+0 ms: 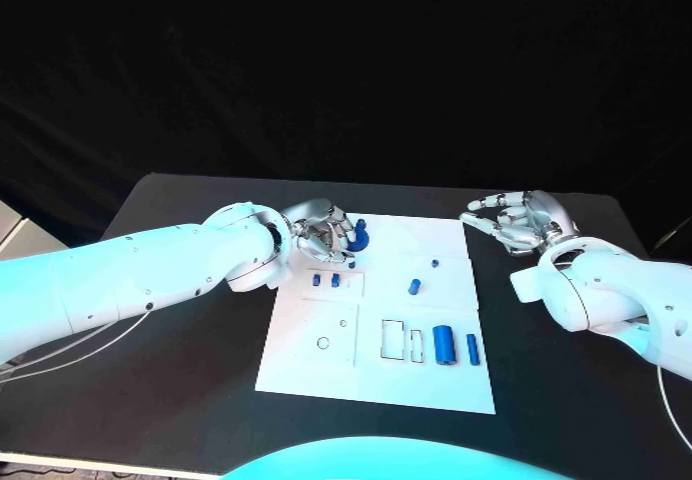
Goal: Assemble the parts on the task board
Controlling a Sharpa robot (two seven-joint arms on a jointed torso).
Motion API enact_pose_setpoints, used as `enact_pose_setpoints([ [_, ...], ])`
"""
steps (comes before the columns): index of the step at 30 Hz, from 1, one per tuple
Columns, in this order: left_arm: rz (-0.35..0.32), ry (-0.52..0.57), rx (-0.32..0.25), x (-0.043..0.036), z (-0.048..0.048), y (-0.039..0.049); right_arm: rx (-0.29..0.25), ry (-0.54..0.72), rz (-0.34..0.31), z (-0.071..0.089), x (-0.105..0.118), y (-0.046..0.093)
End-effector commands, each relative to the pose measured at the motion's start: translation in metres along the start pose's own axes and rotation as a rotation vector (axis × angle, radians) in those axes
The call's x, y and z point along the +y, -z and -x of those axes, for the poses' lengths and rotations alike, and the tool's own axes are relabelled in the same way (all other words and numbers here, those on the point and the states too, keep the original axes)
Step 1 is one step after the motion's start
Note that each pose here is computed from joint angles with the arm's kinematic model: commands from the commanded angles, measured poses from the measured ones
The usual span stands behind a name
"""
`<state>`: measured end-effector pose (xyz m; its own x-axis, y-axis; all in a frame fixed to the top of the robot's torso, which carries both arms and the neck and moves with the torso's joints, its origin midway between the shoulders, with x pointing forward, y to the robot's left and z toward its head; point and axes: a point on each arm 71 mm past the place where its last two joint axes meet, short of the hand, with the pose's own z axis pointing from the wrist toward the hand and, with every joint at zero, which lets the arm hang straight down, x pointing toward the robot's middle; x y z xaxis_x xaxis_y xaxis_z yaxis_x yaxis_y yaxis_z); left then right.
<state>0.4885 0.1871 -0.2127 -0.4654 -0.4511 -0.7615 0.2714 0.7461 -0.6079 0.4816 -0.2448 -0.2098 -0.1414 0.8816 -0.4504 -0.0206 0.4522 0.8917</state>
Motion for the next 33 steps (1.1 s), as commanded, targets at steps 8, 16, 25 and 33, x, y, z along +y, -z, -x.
enact_pose_setpoints([
  [8,-0.164,-0.277,0.003,-0.0132,-0.0182,-0.0071,0.015,0.002,0.017,-0.002,0.001,0.001],
  [16,-0.113,-0.382,0.063,-0.0106,-0.0273,-0.0122,0.017,0.002,0.017,-0.002,0.002,0.000],
  [25,-0.090,-0.426,0.050,-0.0108,-0.0276,-0.0155,0.019,0.001,0.017,-0.003,0.002,0.000],
  [33,-0.089,-0.430,0.025,-0.0126,-0.0249,-0.0173,0.021,0.001,0.016,-0.004,0.002,0.000],
])
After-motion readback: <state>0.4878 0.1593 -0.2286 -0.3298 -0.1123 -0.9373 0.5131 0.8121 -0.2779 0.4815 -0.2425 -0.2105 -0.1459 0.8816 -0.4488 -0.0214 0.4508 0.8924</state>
